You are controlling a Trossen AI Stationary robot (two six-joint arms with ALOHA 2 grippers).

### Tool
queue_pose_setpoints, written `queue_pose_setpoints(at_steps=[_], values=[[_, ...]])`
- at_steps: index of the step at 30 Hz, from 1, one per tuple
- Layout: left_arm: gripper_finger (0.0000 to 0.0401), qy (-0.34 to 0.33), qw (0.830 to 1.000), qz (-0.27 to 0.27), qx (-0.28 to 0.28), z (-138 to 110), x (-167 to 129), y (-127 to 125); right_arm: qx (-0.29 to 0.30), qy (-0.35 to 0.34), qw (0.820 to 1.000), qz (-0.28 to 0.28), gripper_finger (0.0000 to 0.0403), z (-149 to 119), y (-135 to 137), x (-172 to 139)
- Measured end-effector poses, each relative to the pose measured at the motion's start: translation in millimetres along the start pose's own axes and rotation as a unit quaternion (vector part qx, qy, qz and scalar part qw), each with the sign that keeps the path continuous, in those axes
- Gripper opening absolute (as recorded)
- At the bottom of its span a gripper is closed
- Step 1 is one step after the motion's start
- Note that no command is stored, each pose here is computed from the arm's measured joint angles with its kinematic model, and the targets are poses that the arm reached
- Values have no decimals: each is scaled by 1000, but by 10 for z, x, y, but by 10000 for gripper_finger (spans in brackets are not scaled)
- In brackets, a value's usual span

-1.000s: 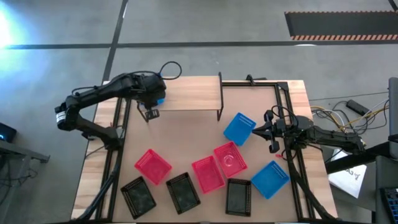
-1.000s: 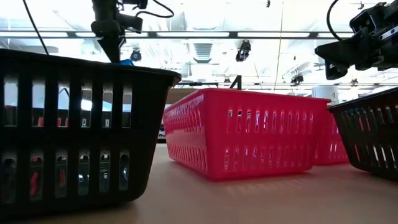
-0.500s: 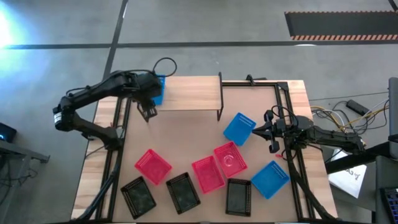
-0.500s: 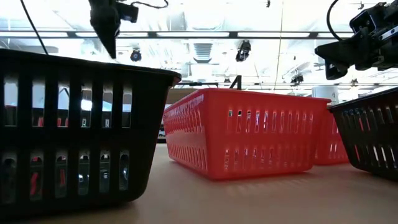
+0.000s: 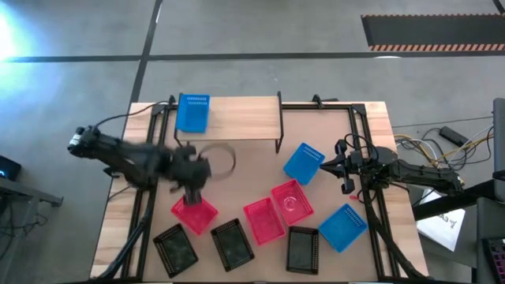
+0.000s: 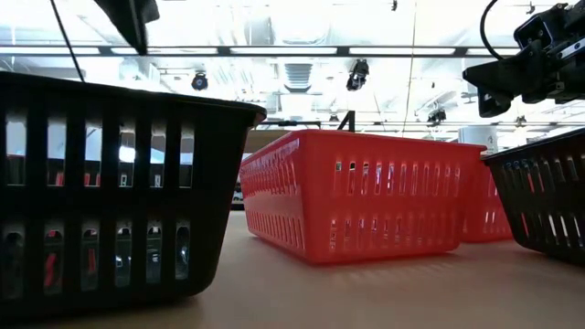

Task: Stack baskets on shelf by color
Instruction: Put the left red bin on the shelf

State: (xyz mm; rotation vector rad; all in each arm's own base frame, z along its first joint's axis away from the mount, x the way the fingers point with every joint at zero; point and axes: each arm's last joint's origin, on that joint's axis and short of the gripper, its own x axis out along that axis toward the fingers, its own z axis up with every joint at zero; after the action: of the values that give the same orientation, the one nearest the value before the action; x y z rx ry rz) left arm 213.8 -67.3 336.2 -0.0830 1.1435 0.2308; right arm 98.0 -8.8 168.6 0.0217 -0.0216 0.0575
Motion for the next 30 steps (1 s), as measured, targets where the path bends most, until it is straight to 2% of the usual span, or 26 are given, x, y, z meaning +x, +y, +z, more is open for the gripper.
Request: queue_pose_setpoints(at_steps=[6, 12, 21, 30], values=[[122, -11, 991, -48, -126, -282, 331, -676, 0, 0, 1000, 0, 18, 0, 0, 0], [134, 26, 975, -46, -216, -389, 615, -953, 0, 0, 1000, 0, 18, 0, 0, 0], [217, 122, 956, -43, -264, -438, 888, -1111, 0, 0, 1000, 0, 18, 0, 0, 0], [220, 140, 957, 2, -255, -474, 1159, -1191, 0, 0, 1000, 0, 18, 0, 0, 0]])
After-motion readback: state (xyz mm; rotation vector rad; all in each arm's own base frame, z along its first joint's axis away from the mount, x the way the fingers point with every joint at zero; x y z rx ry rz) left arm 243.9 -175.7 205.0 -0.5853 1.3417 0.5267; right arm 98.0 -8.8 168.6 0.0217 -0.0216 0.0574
